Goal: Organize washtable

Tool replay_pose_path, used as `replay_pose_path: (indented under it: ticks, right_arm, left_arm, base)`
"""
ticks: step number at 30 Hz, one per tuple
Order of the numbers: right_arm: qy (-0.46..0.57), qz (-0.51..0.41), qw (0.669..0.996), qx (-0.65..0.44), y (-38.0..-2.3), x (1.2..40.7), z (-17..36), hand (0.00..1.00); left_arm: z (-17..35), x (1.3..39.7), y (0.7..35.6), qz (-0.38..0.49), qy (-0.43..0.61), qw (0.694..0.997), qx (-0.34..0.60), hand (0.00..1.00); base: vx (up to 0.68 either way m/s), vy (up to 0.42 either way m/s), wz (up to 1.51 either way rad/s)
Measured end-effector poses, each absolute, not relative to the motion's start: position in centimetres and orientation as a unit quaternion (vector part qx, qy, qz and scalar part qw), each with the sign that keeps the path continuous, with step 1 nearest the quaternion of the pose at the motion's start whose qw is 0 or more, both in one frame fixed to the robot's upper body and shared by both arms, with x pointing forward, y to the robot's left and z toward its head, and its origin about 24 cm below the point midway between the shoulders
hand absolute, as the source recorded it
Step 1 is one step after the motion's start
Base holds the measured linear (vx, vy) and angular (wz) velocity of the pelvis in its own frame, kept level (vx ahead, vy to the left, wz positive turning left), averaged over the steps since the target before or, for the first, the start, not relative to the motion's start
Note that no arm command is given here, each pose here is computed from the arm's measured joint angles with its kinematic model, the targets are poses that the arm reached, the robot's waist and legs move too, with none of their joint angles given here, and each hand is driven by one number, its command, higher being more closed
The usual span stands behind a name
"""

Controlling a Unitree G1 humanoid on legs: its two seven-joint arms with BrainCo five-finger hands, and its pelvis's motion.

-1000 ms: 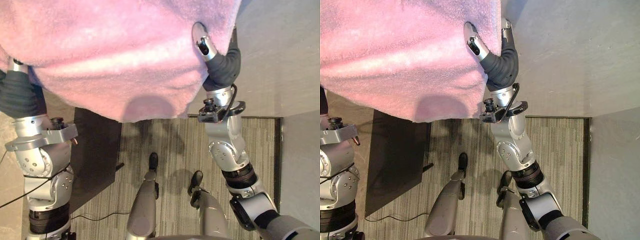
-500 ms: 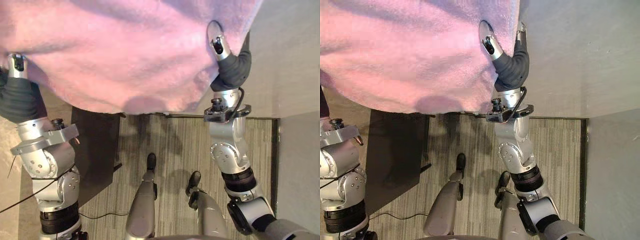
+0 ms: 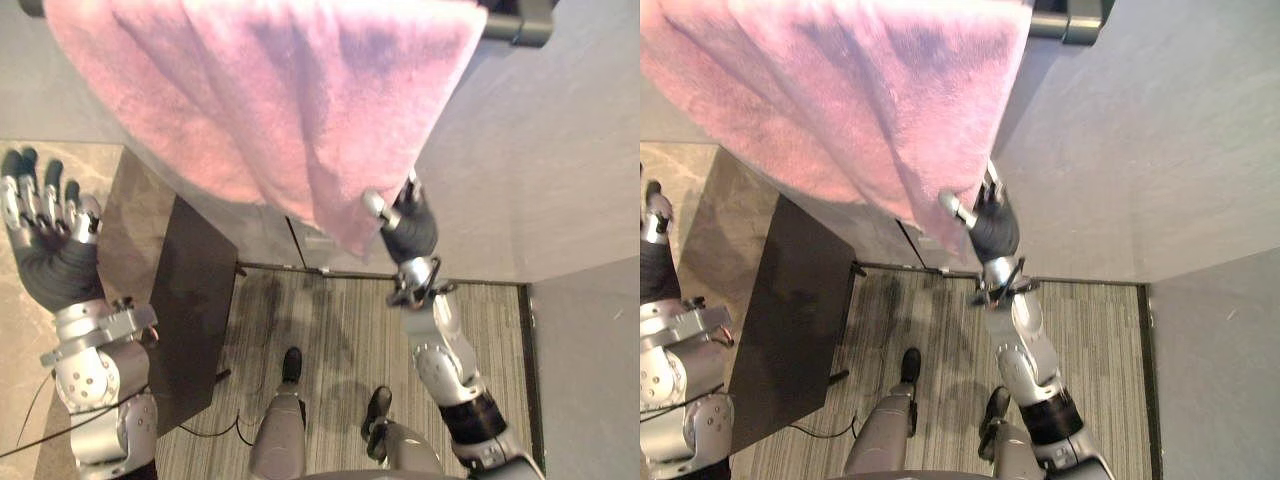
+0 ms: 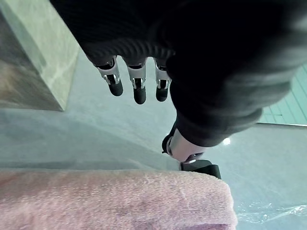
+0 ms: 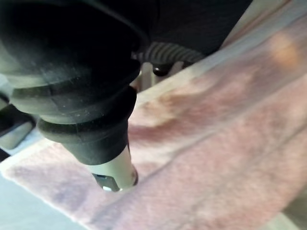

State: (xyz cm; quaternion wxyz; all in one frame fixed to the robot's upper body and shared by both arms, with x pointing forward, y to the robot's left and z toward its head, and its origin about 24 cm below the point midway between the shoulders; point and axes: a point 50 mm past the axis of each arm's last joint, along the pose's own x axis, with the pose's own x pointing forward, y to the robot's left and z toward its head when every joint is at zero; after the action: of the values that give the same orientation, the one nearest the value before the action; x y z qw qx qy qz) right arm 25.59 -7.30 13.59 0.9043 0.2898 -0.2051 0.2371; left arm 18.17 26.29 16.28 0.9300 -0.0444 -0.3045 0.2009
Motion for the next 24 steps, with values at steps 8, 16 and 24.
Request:
replay_pose_path:
  ticks: [8, 16, 24]
  right_arm:
    - [-0.069, 0.231, 0.943, 0.23, -8.7, 22.6, 6.4, 0.0]
    - [0.092, 0.23, 0.967, 0.055, -11.4, 19.2, -1.0, 0.0]
    - [0.024, 0.371, 0.922, 0.11, -6.3, 18.6, 2.8, 0.0]
  left_arm:
    - [7.9, 16.7, 25.5, 0.198, -0.109, 0.973, -0.045, 0.0]
    - [-4.8, 11.1, 21.3, 0.084, 0.216, 0.968, -0.092, 0.0]
    - [-1.7, 11.6, 15.9, -0.118, 0.175, 0.954, -0.212, 0.0]
  base:
    - [0.04, -0.007, -0.09]
    - [0.01, 0.016, -0.21]
    - [0.02, 0.021, -0.13]
